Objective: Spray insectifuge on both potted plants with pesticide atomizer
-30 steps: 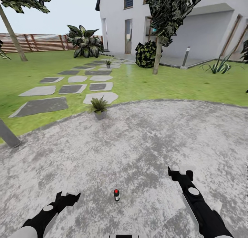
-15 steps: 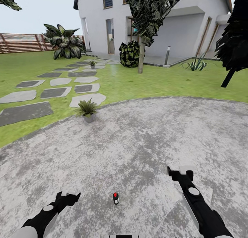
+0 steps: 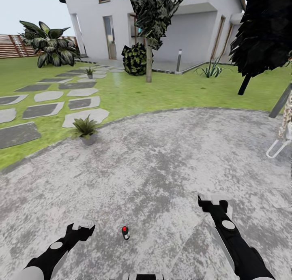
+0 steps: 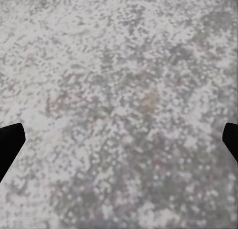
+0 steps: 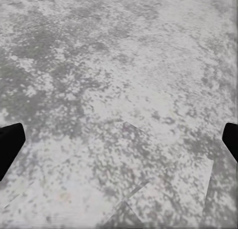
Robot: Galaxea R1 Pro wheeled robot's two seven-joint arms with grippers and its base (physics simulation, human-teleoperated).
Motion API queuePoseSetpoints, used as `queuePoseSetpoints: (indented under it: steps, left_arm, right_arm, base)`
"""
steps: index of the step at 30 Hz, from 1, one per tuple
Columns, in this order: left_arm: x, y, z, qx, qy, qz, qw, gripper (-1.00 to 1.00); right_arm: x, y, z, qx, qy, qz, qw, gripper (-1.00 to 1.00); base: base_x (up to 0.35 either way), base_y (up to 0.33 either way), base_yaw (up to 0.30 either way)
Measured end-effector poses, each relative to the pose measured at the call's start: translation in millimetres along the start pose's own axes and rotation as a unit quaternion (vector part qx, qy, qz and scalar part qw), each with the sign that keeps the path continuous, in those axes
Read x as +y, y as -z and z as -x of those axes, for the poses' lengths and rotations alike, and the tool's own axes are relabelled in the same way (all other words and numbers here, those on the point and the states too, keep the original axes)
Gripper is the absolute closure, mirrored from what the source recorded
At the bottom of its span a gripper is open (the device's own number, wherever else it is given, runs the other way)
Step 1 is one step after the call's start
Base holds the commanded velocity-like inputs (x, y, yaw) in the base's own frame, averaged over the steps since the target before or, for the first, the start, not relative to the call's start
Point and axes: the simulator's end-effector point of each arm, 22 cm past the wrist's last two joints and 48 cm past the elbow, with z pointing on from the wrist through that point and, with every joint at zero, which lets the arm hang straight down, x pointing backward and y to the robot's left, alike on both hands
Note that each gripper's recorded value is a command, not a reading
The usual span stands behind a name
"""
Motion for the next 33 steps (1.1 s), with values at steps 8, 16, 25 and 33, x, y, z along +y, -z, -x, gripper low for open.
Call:
queuePoseSetpoints:
  steps: [8,16,25,33]
  left_arm:
    - [-2,-5.8,-18,0.016,0.001,-0.002,0.9999,-1.00]
    - [-4,-10.9,-36,0.032,0.001,-0.004,0.9995,-1.00]
    - [-6,-15.2,-52,0.046,-0.001,-0.006,0.9989,-1.00]
    - [-3,-13.4,-63,0.047,-0.008,-0.006,0.9989,-1.00]
  right_arm:
    - [3,-5.6,-18,0.015,0.002,0.001,0.9999,-1.00]
    - [6,-10.4,-37,0.031,0.005,0.003,0.9995,-1.00]
    - [9,-14.5,-54,0.045,0.008,0.004,0.9989,-1.00]
    - [9,-16.2,-62,0.051,0.009,0.005,0.9986,-1.00]
  base:
    - [0.000,0.000,-0.008]
    - [0.000,0.000,-0.044]
    - [0.000,0.000,-0.178]
    - [0.000,0.000,-0.189]
